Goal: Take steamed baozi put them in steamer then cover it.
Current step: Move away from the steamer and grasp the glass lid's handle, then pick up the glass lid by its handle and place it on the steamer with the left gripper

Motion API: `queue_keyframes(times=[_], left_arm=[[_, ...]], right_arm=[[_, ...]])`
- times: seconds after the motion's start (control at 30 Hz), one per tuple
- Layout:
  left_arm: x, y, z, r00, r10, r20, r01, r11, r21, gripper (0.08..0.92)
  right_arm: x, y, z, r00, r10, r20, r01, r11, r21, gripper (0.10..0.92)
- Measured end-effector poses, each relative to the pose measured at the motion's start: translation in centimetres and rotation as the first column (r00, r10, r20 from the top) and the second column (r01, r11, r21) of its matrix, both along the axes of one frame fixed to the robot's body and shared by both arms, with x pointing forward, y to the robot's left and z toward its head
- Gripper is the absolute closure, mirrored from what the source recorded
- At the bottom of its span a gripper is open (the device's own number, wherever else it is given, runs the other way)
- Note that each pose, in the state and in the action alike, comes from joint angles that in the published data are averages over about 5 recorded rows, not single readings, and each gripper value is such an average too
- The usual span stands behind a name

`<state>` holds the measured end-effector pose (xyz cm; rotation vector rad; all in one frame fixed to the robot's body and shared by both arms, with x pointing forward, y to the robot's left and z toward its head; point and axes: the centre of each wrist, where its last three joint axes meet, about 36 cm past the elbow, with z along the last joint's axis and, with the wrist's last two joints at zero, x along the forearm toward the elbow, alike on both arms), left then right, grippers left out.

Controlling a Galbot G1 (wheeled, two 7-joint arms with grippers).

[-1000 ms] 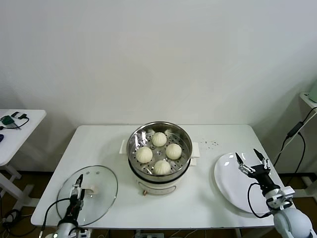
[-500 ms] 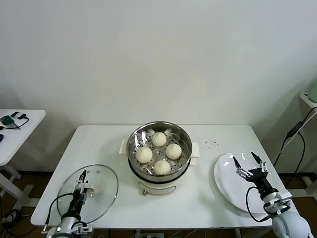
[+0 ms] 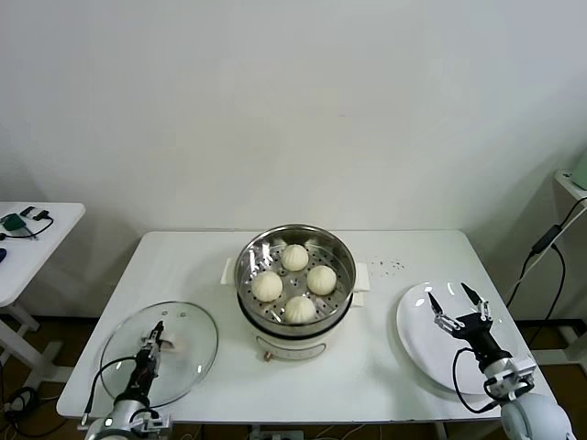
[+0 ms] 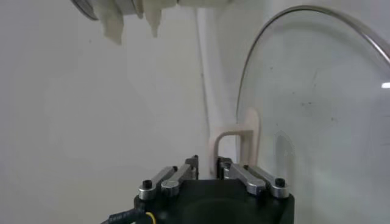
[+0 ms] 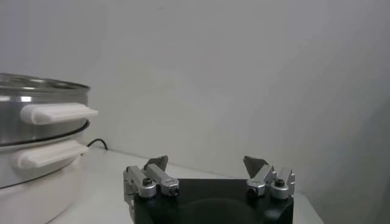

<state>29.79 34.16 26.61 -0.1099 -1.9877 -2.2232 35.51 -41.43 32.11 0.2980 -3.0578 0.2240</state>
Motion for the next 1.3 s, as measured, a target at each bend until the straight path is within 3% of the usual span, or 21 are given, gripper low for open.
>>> queue_keyframes(times=[0.13, 0.37, 0.53, 0.7, 0.9, 1.1, 1.3], left_arm=[[-0.1, 0.0, 0.4, 0.9999, 0.000, 0.010, 0.001, 1.000, -0.008, 0.857], [-0.7, -0.3, 1.9, 0.9991, 0.005, 0.041, -0.004, 1.000, -0.024, 0.857], [-1.4, -1.1, 4.2, 0.9960, 0.040, 0.080, -0.039, 0.999, -0.016, 0.857], [-2.3, -2.3, 7.4, 0.9862, 0.093, 0.137, -0.095, 0.996, 0.003, 0.857], [-2.5, -4.1, 11.1, 0.9686, 0.136, 0.208, -0.142, 0.990, 0.016, 0.857], [-1.8, -5.7, 13.7, 0.9544, 0.144, 0.261, -0.155, 0.988, 0.022, 0.857], [0.3, -8.0, 16.2, 0.9451, 0.131, 0.299, -0.139, 0.990, 0.006, 0.857]], right_arm=[[0.0, -0.1, -0.1, 1.000, 0.000, 0.000, 0.000, 1.000, -0.003, 0.200], [0.2, -0.3, -0.1, 1.000, -0.001, 0.003, 0.001, 1.000, -0.010, 0.200], [0.4, -0.4, 0.0, 1.000, 0.001, 0.006, -0.001, 1.000, -0.017, 0.200], [0.7, -0.4, 0.1, 1.000, 0.005, 0.010, -0.004, 1.000, -0.027, 0.200], [1.2, -0.6, 0.4, 1.000, 0.006, 0.014, -0.005, 0.999, -0.047, 0.200], [1.6, -0.8, 0.6, 1.000, 0.002, 0.014, -0.001, 0.998, -0.062, 0.200], [2.0, -0.5, 0.5, 1.000, -0.003, 0.015, 0.004, 0.998, -0.069, 0.200]])
